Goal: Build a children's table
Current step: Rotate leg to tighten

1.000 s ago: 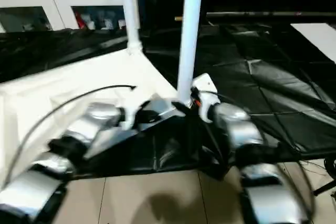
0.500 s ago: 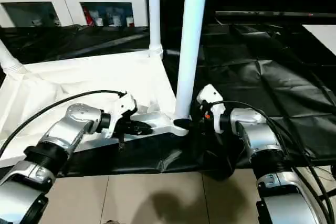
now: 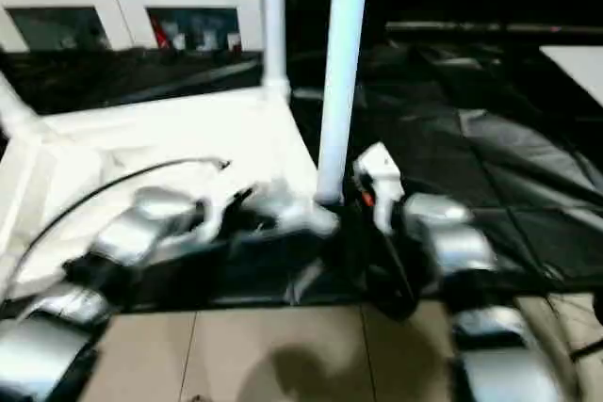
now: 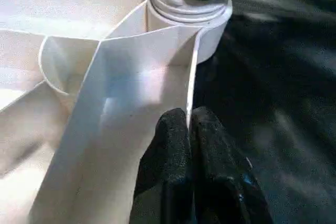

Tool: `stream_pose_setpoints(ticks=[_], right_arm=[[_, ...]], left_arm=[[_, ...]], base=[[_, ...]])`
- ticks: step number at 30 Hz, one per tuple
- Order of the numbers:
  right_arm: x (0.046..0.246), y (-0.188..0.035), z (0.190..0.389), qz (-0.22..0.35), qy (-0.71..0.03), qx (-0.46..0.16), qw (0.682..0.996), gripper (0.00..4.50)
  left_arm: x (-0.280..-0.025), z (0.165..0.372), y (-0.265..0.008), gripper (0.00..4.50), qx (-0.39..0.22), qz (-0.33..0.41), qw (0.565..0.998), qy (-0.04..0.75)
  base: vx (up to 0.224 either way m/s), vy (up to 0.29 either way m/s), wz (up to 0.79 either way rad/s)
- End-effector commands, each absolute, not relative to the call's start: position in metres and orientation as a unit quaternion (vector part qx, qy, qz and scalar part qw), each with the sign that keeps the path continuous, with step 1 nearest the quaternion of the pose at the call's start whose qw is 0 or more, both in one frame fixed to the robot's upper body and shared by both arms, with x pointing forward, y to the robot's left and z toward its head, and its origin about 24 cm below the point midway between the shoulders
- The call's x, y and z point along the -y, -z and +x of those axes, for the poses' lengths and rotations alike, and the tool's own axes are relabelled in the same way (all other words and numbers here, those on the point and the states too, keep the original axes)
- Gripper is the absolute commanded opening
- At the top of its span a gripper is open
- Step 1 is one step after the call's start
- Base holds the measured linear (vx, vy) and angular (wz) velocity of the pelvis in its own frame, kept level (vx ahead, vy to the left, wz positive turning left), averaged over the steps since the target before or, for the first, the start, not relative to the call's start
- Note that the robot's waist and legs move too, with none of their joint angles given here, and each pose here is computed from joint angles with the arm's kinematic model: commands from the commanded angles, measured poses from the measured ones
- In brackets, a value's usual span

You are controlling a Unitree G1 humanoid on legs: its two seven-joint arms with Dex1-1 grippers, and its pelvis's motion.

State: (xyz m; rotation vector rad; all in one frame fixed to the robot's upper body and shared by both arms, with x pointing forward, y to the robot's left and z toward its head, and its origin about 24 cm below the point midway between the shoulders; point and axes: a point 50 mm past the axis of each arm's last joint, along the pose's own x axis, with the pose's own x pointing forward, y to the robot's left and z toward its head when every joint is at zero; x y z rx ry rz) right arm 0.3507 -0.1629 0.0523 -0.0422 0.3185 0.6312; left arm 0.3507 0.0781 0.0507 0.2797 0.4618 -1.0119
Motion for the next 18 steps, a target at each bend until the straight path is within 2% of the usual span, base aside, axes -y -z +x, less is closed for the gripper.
stream_pose_setpoints(ticks=[1,4,6,8,10,11,13,16,18], right_arm=[[0.150,-0.023,0.343,0.025,-0.241,-0.216,0.946,2.09],[0.138,-0.020,0.344,0.043,-0.207,-0.213,0.954,2.09],[0.131,-0.021,0.345,0.047,-0.203,-0.208,0.956,2.09],[0.114,-0.024,0.347,0.041,-0.202,-0.197,0.959,2.09],[0.110,-0.027,0.348,0.039,-0.201,-0.187,0.961,2.09],[0.109,-0.029,0.348,0.040,-0.204,-0.181,0.961,2.09],[0.113,-0.035,0.349,0.045,-0.210,-0.160,0.964,2.64],[0.119,-0.040,0.350,0.039,-0.224,-0.150,0.962,2.81],[0.125,-0.046,0.349,0.014,-0.252,-0.140,0.957,2.93]], left_arm=[[-0.077,0.359,-0.048,0.00,-0.223,0.140,0.876,0.403],[-0.065,0.359,-0.049,0.00,-0.214,0.142,0.877,0.406],[-0.060,0.359,-0.049,0.00,-0.210,0.148,0.875,0.410],[-0.051,0.359,-0.049,0.00,-0.202,0.155,0.873,0.416],[-0.050,0.359,-0.050,0.00,-0.199,0.160,0.872,0.418],[-0.049,0.359,-0.049,0.00,-0.197,0.162,0.871,0.421],[-0.051,0.357,-0.049,0.00,-0.190,0.167,0.863,0.437],[-0.053,0.357,-0.049,0.00,-0.184,0.167,0.859,0.447],[-0.055,0.356,-0.050,0.00,-0.177,0.163,0.856,0.458]], base=[[0.000,0.000,0.00],[0.000,0.000,0.00],[0.000,0.000,0.00],[0.000,0.000,0.00],[0.000,0.000,0.00],[0.000,0.000,0.00],[0.000,0.000,0.00],[0.000,0.000,0.00],[0.000,0.000,0.00]])
